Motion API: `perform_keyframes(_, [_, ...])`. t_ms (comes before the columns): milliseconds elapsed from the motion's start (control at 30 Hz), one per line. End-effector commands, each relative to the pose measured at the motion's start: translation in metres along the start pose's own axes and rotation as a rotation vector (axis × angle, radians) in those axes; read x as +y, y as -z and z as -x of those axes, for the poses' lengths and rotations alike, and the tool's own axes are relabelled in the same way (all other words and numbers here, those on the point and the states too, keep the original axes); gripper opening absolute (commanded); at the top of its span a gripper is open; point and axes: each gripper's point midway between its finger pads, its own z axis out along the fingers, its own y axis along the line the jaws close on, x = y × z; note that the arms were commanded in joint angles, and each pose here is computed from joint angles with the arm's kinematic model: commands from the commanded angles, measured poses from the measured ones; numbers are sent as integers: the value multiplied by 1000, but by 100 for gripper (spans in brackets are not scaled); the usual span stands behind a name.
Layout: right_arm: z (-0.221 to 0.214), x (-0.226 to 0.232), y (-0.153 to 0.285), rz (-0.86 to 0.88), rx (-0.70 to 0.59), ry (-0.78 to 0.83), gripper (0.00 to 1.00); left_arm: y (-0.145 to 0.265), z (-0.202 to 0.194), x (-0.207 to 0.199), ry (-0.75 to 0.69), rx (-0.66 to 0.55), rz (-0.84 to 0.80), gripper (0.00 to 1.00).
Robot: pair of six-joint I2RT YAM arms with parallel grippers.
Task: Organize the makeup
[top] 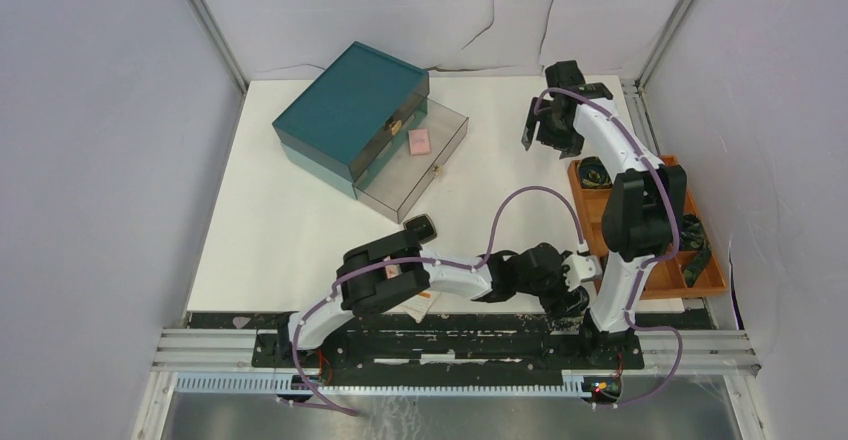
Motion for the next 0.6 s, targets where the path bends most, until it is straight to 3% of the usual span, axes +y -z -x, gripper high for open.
perform_keyframes(0, [5, -7, -5, -13, -16, 3, 86, -10, -15, -10, 49, 31, -36, 56])
perform_keyframes(100, [5, -8, -6, -6, -12, -8, 86, -8, -22, -1, 48, 56, -10, 41])
perform_keyframes(267, [4, -7, -8, 5, -3, -17, 86, 7, -40, 29, 82, 102, 86, 30])
perform_keyframes(567, [1, -2, -11, 28, 10, -46, 85, 80, -54, 125, 218, 134, 280, 28])
